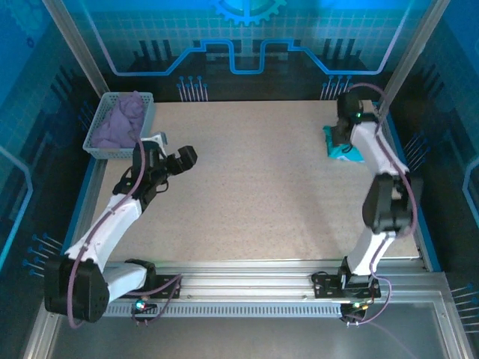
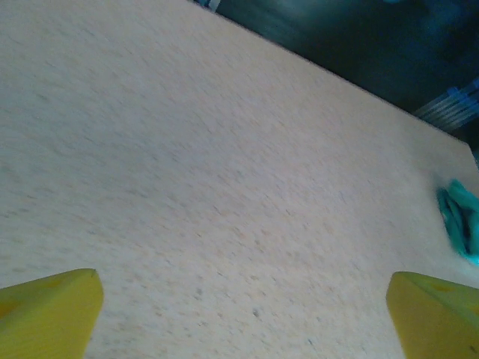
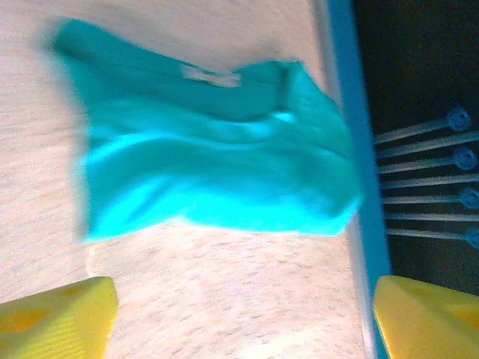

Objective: Fold the inside-out t-shirt

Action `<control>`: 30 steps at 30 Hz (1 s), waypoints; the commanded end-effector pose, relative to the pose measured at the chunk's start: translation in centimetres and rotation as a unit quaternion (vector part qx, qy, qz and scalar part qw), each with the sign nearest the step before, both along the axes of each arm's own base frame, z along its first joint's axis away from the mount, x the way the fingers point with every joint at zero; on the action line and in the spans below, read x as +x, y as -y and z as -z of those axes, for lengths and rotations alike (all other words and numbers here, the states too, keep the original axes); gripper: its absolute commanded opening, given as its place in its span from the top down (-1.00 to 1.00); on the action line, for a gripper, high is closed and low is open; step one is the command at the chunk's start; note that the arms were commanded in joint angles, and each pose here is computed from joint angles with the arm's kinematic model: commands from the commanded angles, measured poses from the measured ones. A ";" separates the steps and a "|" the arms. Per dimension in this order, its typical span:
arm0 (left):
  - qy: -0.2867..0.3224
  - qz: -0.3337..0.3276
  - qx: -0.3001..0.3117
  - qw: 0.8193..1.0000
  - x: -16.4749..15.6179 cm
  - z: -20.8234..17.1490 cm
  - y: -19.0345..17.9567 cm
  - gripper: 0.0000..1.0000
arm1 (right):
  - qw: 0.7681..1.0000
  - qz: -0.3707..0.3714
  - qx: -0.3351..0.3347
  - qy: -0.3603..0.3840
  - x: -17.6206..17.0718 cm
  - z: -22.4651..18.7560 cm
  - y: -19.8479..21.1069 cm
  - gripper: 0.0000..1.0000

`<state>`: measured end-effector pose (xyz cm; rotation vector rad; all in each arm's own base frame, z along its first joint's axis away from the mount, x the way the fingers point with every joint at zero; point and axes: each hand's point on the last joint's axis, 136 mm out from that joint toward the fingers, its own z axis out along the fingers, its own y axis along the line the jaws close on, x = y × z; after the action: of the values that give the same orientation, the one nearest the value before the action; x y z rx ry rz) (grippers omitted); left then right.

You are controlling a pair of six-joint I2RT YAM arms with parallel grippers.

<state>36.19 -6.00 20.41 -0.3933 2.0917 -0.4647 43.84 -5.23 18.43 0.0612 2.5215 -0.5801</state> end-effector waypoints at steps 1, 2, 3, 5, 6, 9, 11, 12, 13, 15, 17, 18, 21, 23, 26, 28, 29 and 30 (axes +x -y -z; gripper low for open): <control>0.036 -0.105 0.122 0.986 -1.0 -0.7 -5.8 -0.98 | 0.986 -0.065 0.066 0.137 0.3 -3.0 -5.0 -1.00; 0.049 -0.129 0.139 0.981 -1.3 -1.0 -6.9 -0.98 | 0.984 -0.062 0.071 0.153 -0.4 -3.0 -5.2 -1.00; 0.060 -0.148 0.159 0.974 -1.6 -0.9 -8.0 -0.98 | 0.982 -0.053 0.079 0.166 -1.2 -2.3 -5.1 -1.00; 0.078 -0.177 0.187 0.963 -1.9 -0.3 -9.5 -0.98 | 0.976 -0.039 0.087 0.196 -2.3 -1.0 -4.6 -0.99; 0.091 -0.176 0.205 0.959 -1.7 0.3 -9.8 -0.98 | 0.973 -0.047 0.084 0.209 -2.6 -0.1 -4.5 -0.99; 0.127 -0.156 0.244 0.949 -0.6 2.4 -10.0 -0.97 | 0.962 -0.062 0.066 0.258 -3.8 2.5 -4.0 -1.00; 0.130 -0.125 0.247 0.952 0.7 4.1 -9.3 -0.98 | 0.949 -0.065 0.071 0.300 -3.6 3.0 -3.4 -0.99; 0.130 -0.111 0.243 0.955 1.4 4.9 -8.8 -0.98 | 0.952 -0.066 0.080 0.288 -3.7 3.0 -3.5 -1.00; 0.126 -0.095 0.231 0.960 2.1 5.6 -8.3 -0.98 | 0.947 -0.077 0.084 0.300 -3.4 2.7 -3.8 -1.00; 0.096 -0.076 0.234 0.964 2.9 6.7 -7.9 -0.98 | 0.936 -0.097 0.100 0.324 -3.1 2.4 -4.6 -1.00; 0.081 -0.071 0.226 0.968 3.1 7.7 -8.0 -0.98 | 0.933 -0.110 0.104 0.326 -2.8 2.3 -5.0 -1.00; 0.089 -0.058 0.218 0.970 3.0 8.3 -7.7 -0.98 | 0.932 -0.119 0.105 0.325 -2.6 2.3 -5.2 -1.00; 0.137 -0.039 0.213 0.967 2.1 9.0 -6.8 -0.98 | 0.926 -0.153 0.128 0.319 -2.4 2.4 -6.7 -1.00; 0.138 -0.045 0.212 0.966 2.1 9.5 -7.0 -0.98 | 0.925 -0.162 0.133 0.317 -2.7 2.4 -7.2 -0.99; 0.119 -0.050 0.217 0.968 3.2 10.6 -7.3 -0.98 | 0.926 -0.166 0.131 0.312 -2.8 2.6 -7.0 -0.99; 0.103 -0.050 0.216 0.970 3.2 10.9 -7.4 -0.98 | 0.934 -0.166 0.121 0.291 -2.9 3.0 -7.2 -0.99; 0.111 -0.052 0.217 0.968 3.2 10.7 -7.4 -0.98 | 0.942 -0.161 0.113 0.273 -3.2 3.5 -7.1 -0.99; 0.106 -0.054 0.216 0.969 3.1 10.8 -7.5 -0.98 | 0.945 -0.156 0.114 0.265 -3.6 4.0 -6.9 -1.00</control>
<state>38.11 1.30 7.37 -0.1950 1.9652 0.0281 40.33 1.75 13.93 -0.0688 1.9864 -0.0855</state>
